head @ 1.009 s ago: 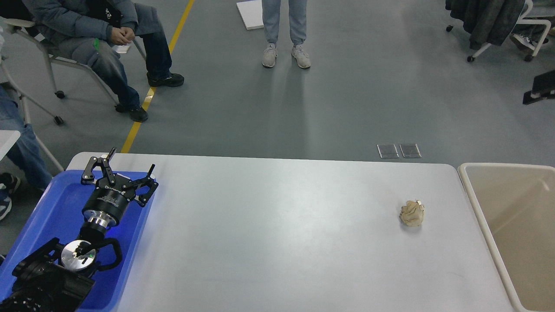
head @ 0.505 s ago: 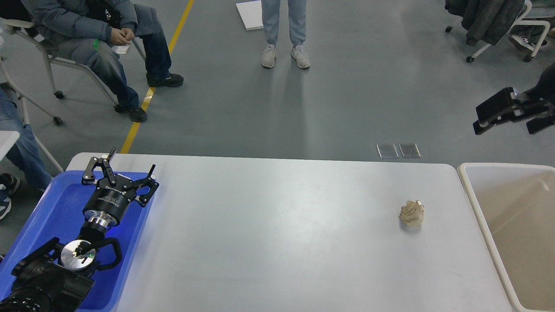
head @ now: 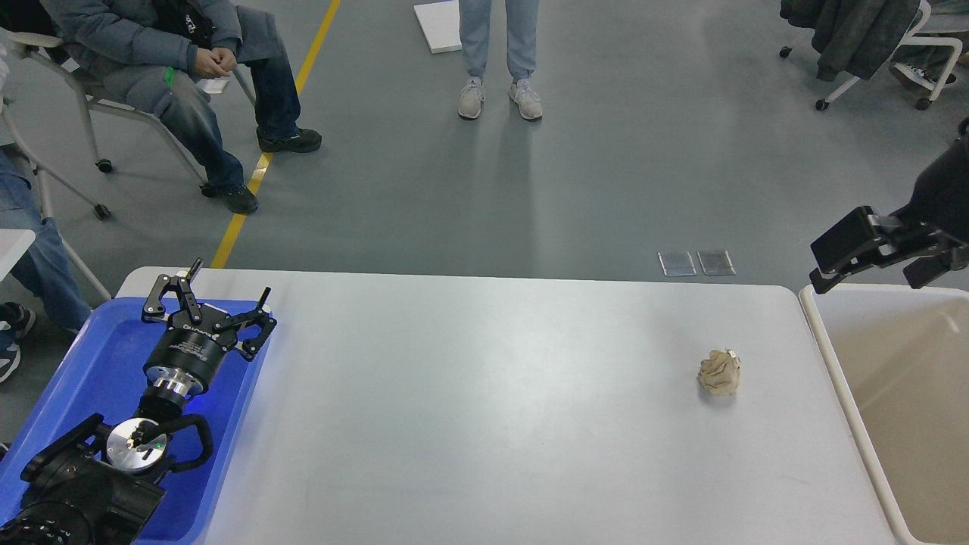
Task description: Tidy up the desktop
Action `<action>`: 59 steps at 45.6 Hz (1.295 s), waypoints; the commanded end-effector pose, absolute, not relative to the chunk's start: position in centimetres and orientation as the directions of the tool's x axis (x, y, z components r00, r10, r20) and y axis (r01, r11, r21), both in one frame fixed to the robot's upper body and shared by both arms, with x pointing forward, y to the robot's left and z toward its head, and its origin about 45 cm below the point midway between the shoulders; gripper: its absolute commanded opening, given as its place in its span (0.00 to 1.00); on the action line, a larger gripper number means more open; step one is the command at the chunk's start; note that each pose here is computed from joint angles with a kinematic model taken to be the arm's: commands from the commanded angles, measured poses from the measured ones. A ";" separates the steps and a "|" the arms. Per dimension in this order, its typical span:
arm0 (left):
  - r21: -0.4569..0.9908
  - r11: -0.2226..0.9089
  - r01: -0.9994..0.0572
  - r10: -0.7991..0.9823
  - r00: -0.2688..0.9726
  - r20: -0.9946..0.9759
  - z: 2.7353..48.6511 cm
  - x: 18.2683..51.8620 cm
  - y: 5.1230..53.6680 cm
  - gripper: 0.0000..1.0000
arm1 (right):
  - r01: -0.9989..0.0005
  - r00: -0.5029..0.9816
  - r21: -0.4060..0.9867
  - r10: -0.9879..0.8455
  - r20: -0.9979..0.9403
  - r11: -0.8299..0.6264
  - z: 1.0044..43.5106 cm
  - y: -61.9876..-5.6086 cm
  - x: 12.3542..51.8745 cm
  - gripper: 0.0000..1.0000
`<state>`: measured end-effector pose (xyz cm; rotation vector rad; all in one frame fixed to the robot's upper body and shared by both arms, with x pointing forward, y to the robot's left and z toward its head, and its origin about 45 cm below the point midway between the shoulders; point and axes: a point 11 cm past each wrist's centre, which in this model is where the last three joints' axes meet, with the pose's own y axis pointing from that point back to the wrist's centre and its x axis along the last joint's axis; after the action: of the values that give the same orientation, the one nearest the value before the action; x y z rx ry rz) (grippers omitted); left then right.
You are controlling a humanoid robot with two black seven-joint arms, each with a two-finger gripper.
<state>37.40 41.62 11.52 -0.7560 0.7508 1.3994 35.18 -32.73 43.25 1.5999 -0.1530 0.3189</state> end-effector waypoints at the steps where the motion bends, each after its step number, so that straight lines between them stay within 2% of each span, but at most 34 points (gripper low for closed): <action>1: -0.019 0.030 -0.999 0.564 0.032 -0.825 11.5 37.4 41.6 1.00 | -0.273 0.960 0.962 0.062 0.273 -0.009 43.7 -34.3 34.4 1.00; 10: -0.019 0.030 -0.999 0.564 0.032 -0.825 11.5 37.4 41.6 1.00 | -0.258 0.966 0.965 0.041 0.257 0.042 43.6 -35.6 33.9 1.00; 33: -0.020 0.028 -0.999 0.563 0.032 -0.826 11.5 37.4 41.6 1.00 | -0.266 0.964 0.964 0.010 0.266 -0.019 43.2 -35.8 33.9 1.00; 47: -0.020 0.028 -0.999 0.563 0.032 -0.826 11.5 37.4 41.6 1.00 | -0.296 0.954 0.949 0.022 0.300 -0.108 43.4 -34.2 34.4 1.00; 59: -0.020 0.028 -0.999 0.563 0.032 -0.826 11.5 37.4 41.6 1.00 | -0.296 0.954 0.948 0.019 0.300 -0.117 43.3 -34.3 34.4 1.00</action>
<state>37.40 41.64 11.54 -0.7579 0.7507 1.3999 34.32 -34.42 43.35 1.6508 -0.2090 0.2654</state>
